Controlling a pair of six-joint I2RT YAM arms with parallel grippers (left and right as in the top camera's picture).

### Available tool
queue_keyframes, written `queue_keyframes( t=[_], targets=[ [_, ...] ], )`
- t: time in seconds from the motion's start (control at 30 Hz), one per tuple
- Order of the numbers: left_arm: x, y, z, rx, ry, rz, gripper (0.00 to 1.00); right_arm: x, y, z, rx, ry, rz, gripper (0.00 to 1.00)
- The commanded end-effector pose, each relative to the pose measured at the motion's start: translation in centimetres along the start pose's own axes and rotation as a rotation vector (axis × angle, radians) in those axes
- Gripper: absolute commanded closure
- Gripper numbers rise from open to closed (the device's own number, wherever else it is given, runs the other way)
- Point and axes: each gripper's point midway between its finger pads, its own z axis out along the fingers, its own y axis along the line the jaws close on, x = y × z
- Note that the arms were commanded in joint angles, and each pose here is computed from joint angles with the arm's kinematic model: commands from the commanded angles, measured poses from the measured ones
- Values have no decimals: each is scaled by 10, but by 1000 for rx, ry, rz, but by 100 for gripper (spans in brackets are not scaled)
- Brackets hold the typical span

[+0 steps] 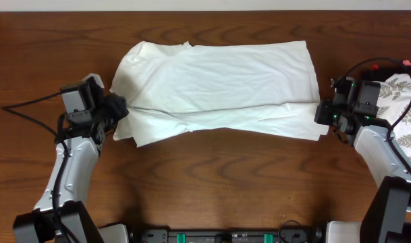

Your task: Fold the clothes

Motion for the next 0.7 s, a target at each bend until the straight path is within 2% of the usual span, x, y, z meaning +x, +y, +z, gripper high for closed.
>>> queue_keyframes(
  t=[0.0, 0.1, 0.47, 0.67],
  targets=[
    [6, -12, -2, 65, 47, -6, 70, 3, 4, 2, -4, 10, 4, 99],
    [16, -7, -1, 49, 83, -22, 64, 5, 4, 2, -3, 18, 6, 99],
    [43, 13, 21, 0, 195, -69, 63, 11, 4, 2, -2, 43, 10, 99],
    [47, 20, 36, -5, 207, -74, 64, 13, 3, 2, -2, 51, 12, 99]
  ],
)
